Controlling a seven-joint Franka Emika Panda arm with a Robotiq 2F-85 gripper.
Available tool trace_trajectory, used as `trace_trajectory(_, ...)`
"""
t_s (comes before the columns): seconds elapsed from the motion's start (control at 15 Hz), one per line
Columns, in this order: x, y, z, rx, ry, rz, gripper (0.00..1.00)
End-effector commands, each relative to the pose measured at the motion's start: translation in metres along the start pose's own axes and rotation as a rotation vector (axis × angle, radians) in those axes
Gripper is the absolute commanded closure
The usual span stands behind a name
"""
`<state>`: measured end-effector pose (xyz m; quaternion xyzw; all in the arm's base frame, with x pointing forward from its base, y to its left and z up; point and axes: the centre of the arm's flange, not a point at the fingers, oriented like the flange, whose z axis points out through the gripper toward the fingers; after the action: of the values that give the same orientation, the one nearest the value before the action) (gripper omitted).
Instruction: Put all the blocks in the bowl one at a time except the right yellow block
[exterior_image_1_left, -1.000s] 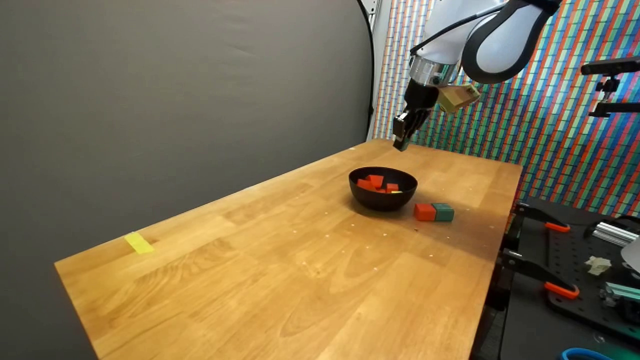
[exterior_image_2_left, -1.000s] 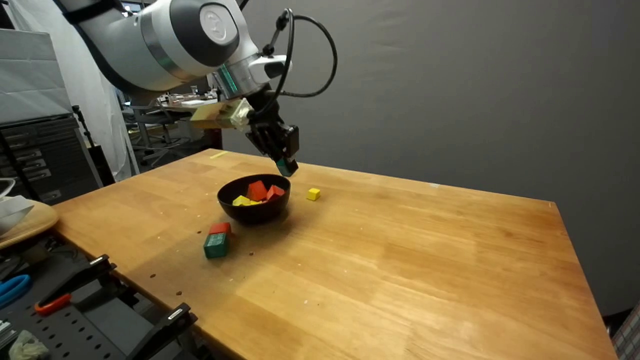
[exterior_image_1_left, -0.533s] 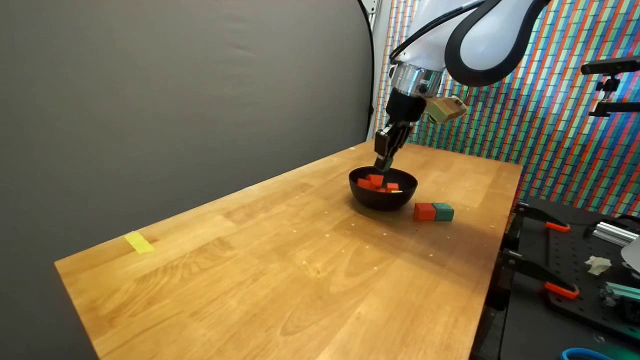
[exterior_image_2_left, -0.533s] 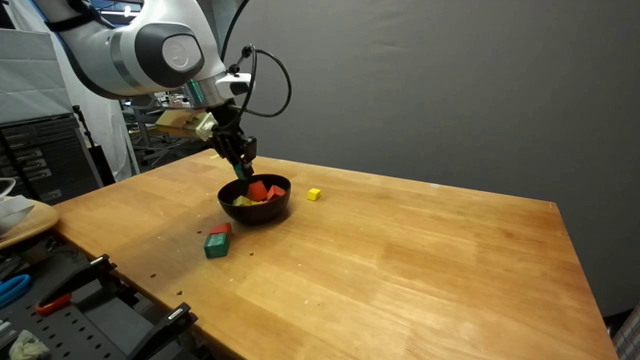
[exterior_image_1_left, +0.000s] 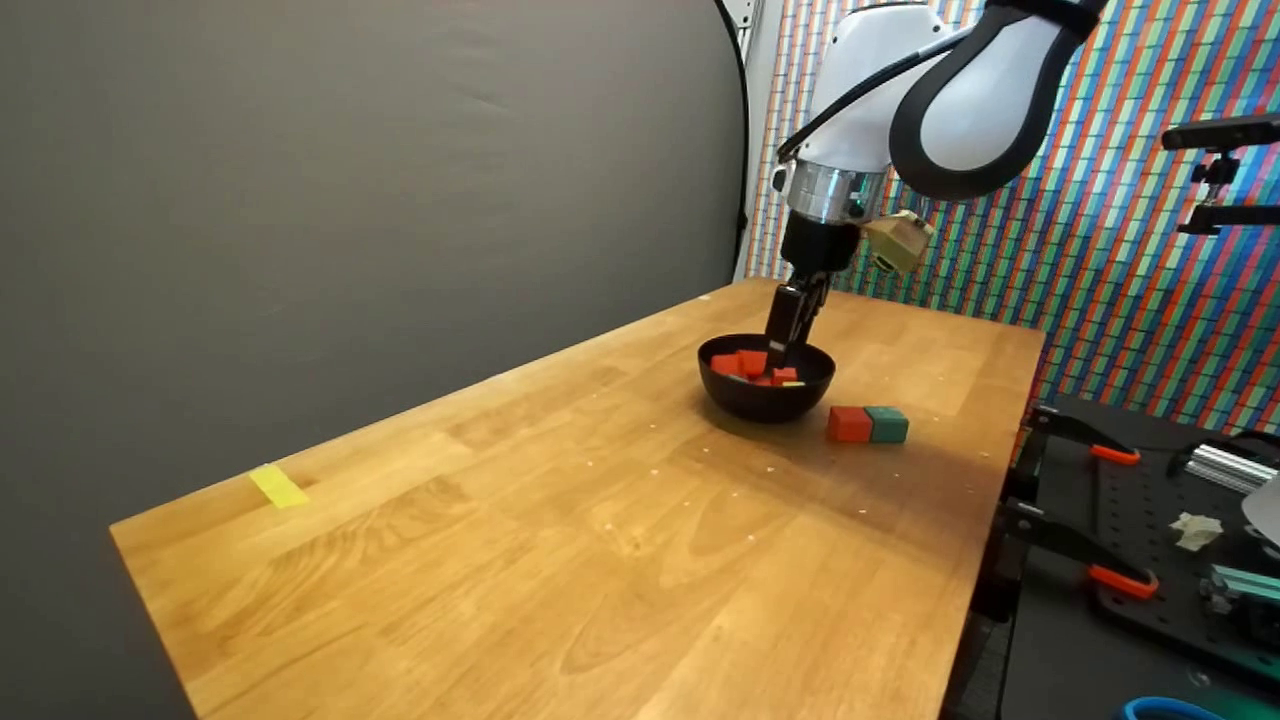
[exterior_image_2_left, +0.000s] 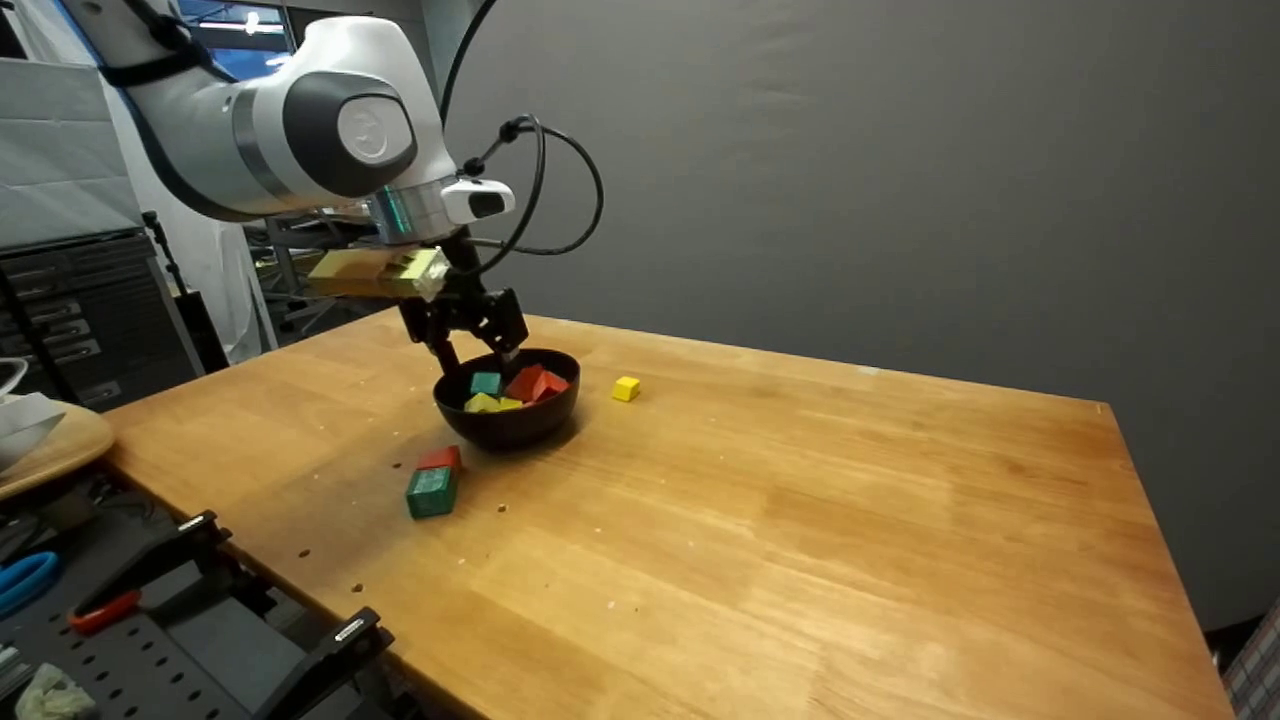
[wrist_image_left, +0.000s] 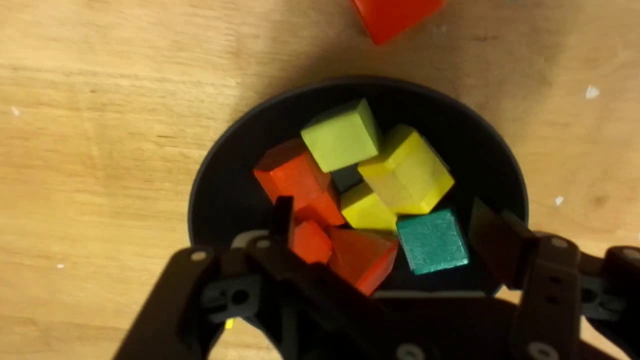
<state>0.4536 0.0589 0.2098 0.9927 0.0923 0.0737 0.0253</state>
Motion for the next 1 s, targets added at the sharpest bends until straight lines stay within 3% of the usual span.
trace_trajectory(0.0,-0.057,0.009,-0.049,0.018,-0.011,-0.201,0.0)
trace_trajectory(0.27,-0.097,0.016,-0.087,0.024,0.037,-0.414,0.0)
trace_trajectory(0.33,-0.05,0.004,-0.04,0.007,0.005,-0.325,0.01)
trace_trajectory(0.47,-0.043,0.006,-0.056,0.005,0.026,-0.379,0.0)
trace_trajectory(0.67,-0.041,0.006,-0.021,0.027,-0.089,-0.406,0.0)
trace_trajectory(0.93,-0.06,-0.001,-0.002,-0.048,-0.193,-0.361,0.0)
